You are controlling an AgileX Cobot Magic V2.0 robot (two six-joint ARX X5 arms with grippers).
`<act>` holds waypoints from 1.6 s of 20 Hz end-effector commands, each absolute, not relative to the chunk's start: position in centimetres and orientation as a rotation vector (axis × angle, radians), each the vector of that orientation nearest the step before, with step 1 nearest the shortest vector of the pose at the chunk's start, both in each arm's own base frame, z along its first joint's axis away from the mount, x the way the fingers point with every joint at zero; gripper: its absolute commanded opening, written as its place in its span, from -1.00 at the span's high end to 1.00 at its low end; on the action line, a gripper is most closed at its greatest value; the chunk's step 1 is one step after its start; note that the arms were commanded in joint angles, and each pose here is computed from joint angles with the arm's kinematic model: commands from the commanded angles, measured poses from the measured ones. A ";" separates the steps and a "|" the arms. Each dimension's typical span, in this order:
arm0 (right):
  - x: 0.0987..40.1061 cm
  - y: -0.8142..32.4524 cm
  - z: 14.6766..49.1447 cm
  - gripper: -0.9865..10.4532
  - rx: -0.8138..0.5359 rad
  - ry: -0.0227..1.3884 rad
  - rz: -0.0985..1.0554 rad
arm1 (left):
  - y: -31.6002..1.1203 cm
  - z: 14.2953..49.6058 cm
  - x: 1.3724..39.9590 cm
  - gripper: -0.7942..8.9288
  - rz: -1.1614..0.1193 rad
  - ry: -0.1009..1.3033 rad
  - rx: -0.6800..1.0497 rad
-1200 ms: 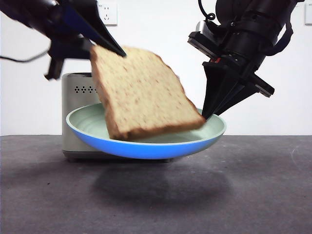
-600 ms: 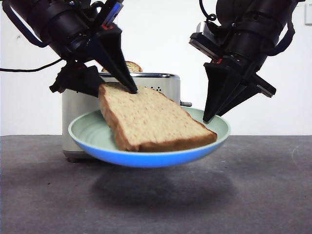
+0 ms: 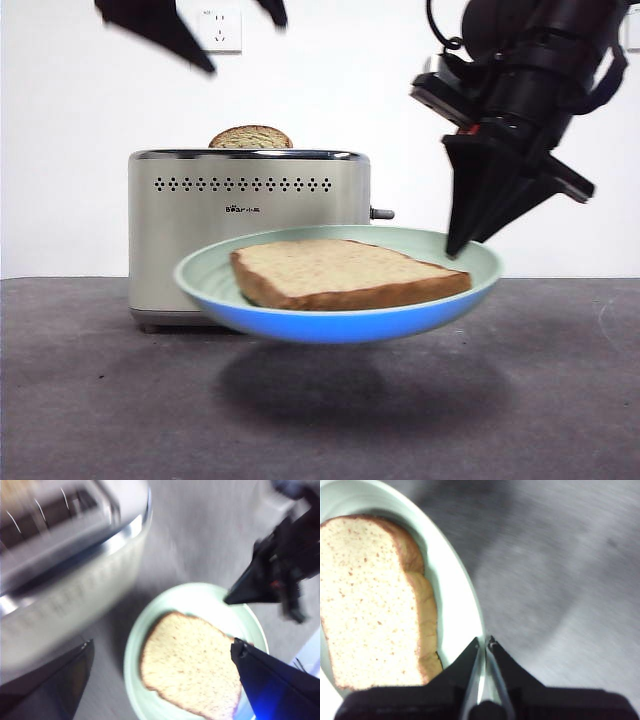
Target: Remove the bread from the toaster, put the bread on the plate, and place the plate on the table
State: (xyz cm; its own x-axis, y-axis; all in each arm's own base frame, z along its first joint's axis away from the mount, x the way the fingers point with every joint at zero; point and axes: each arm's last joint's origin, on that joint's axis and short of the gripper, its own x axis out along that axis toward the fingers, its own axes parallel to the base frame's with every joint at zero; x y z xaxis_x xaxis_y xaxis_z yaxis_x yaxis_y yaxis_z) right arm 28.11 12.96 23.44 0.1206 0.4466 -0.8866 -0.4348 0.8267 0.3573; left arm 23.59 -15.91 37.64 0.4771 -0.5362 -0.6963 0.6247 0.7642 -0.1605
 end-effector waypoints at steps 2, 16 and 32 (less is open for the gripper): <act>28.4 10.9 23.4 0.85 0.027 1.317 0.616 | -14.8 42.0 21.2 -0.11 -0.748 0.629 0.123; 30.2 5.0 23.1 0.85 0.129 1.295 0.470 | -7.2 50.4 9.7 -0.10 -0.783 0.083 -0.009; 32.2 6.1 16.6 0.84 0.136 1.503 0.468 | -6.0 50.7 7.9 -0.10 -0.779 0.048 -0.017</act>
